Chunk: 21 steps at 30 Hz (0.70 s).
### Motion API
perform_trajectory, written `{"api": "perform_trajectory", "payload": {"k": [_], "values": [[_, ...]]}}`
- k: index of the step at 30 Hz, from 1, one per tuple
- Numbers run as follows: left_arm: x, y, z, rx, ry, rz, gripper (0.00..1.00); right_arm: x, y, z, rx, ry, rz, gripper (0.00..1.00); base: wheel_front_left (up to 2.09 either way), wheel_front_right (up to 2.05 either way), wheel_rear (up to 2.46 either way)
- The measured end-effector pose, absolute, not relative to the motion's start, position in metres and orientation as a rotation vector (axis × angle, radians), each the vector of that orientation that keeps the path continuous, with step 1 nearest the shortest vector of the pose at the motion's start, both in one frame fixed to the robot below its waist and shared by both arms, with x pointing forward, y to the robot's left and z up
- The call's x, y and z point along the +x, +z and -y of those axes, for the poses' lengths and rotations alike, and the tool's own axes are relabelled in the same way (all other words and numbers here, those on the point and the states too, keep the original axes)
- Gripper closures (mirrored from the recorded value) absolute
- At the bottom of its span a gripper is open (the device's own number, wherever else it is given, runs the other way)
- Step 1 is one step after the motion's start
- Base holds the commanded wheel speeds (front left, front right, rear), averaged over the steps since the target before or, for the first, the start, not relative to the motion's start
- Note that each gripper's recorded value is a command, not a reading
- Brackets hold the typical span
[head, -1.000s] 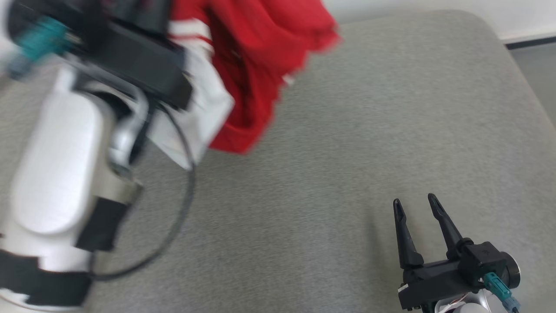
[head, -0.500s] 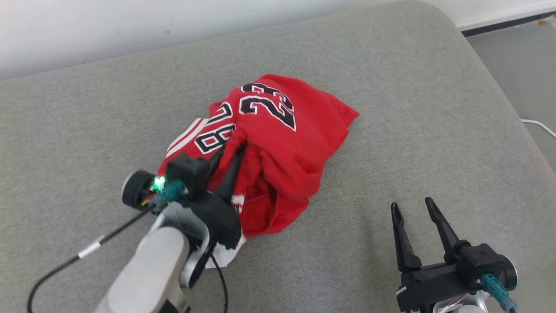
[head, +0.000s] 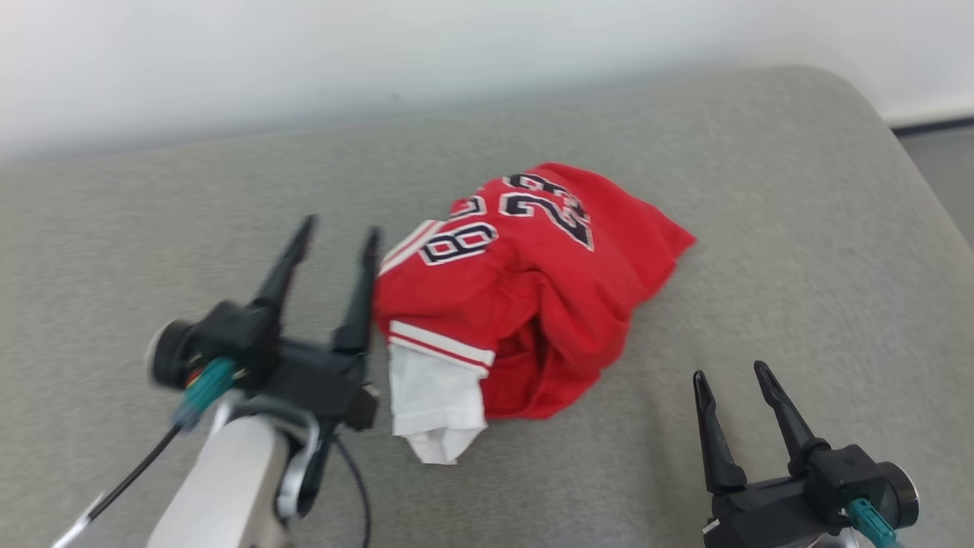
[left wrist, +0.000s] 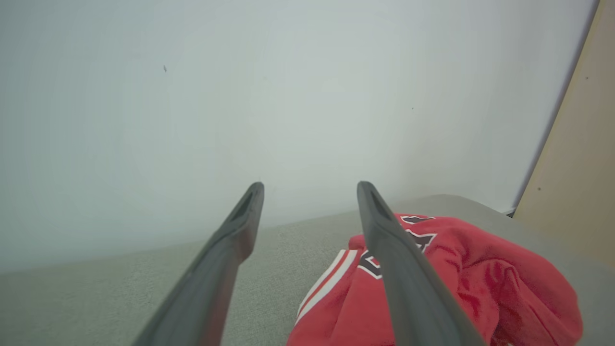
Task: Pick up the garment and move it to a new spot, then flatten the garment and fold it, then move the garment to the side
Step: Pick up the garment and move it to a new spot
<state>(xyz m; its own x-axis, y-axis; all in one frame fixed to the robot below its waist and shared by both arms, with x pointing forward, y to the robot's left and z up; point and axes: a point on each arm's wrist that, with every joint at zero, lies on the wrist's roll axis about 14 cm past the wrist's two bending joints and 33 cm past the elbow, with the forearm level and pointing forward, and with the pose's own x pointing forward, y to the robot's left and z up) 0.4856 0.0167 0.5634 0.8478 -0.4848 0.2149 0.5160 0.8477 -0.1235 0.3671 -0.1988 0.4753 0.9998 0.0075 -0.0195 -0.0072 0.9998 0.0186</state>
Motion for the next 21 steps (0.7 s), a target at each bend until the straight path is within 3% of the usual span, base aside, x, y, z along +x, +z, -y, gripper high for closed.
{"api": "perform_trajectory", "payload": {"k": [10,21], "values": [[0.448,0.551,-0.104,-0.12,-0.325,0.174,0.0,0.374,0.489,0.168,0.028,0.101,0.028,0.0,0.0,0.0,0.0],[0.433,0.526,-0.059,-0.133,-0.479,0.063,0.0,0.373,0.487,0.162,0.027,0.119,0.023,0.0,0.0,0.0,0.0]]}}
